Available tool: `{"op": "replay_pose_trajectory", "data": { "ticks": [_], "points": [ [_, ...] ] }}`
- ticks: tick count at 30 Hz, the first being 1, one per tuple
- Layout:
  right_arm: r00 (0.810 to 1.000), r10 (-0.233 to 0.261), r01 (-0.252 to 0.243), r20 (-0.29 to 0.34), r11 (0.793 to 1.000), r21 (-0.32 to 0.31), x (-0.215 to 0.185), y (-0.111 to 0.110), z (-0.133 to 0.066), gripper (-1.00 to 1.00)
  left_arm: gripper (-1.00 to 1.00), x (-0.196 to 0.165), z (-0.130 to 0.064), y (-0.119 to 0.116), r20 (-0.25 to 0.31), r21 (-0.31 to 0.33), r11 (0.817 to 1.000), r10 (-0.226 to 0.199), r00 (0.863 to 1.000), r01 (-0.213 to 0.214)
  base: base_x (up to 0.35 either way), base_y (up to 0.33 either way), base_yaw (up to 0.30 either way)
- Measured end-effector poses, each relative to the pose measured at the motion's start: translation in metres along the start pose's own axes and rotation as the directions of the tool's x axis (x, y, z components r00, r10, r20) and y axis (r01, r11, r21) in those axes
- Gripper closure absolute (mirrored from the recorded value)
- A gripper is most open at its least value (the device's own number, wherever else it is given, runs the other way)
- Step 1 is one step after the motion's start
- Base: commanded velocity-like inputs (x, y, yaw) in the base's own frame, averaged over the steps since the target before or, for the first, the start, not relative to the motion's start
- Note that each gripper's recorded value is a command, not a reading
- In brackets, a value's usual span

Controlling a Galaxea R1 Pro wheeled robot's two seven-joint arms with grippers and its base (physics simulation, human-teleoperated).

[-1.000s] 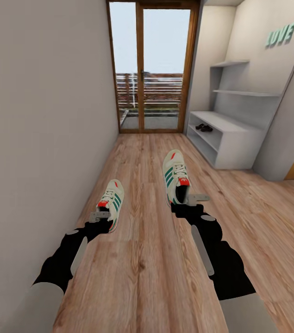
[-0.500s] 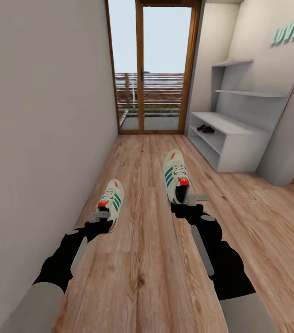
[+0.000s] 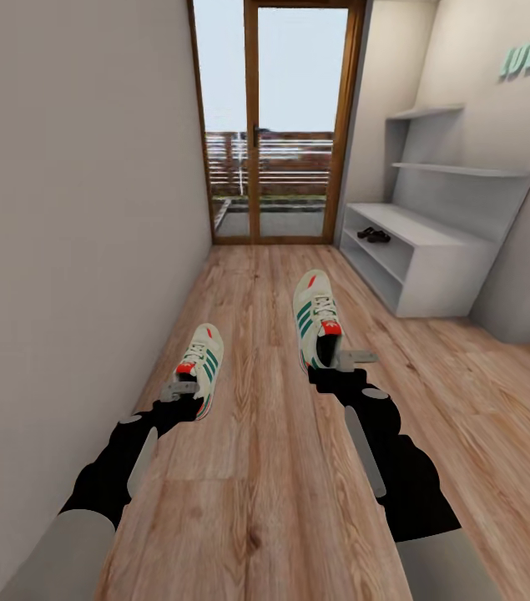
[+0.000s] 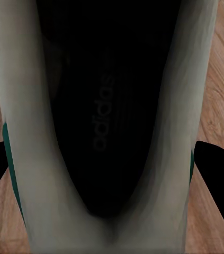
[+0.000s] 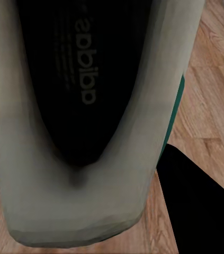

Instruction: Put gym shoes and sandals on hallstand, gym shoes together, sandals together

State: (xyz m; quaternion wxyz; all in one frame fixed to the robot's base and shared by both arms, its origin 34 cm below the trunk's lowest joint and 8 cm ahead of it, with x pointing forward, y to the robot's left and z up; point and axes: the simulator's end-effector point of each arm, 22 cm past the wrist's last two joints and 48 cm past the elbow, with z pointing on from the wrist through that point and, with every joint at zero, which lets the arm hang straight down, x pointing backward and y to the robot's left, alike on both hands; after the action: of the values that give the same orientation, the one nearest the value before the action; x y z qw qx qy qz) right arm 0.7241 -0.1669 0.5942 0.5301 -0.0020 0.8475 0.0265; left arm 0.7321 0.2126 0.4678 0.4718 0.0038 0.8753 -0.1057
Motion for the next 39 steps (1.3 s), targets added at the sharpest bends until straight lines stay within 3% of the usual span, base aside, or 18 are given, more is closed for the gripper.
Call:
{"op": "replay_pose_trajectory", "data": {
  "ticks": [39],
  "points": [
    [1.000,0.000,0.000,0.001,1.000,0.001,-0.0003,-0.0002,-0.0002,1.00,1.00,-0.0001,-0.0001,0.0000,0.000,0.000,1.000,0.000,1.000,0.000,0.338,0.000,0.000]
  ]
}}
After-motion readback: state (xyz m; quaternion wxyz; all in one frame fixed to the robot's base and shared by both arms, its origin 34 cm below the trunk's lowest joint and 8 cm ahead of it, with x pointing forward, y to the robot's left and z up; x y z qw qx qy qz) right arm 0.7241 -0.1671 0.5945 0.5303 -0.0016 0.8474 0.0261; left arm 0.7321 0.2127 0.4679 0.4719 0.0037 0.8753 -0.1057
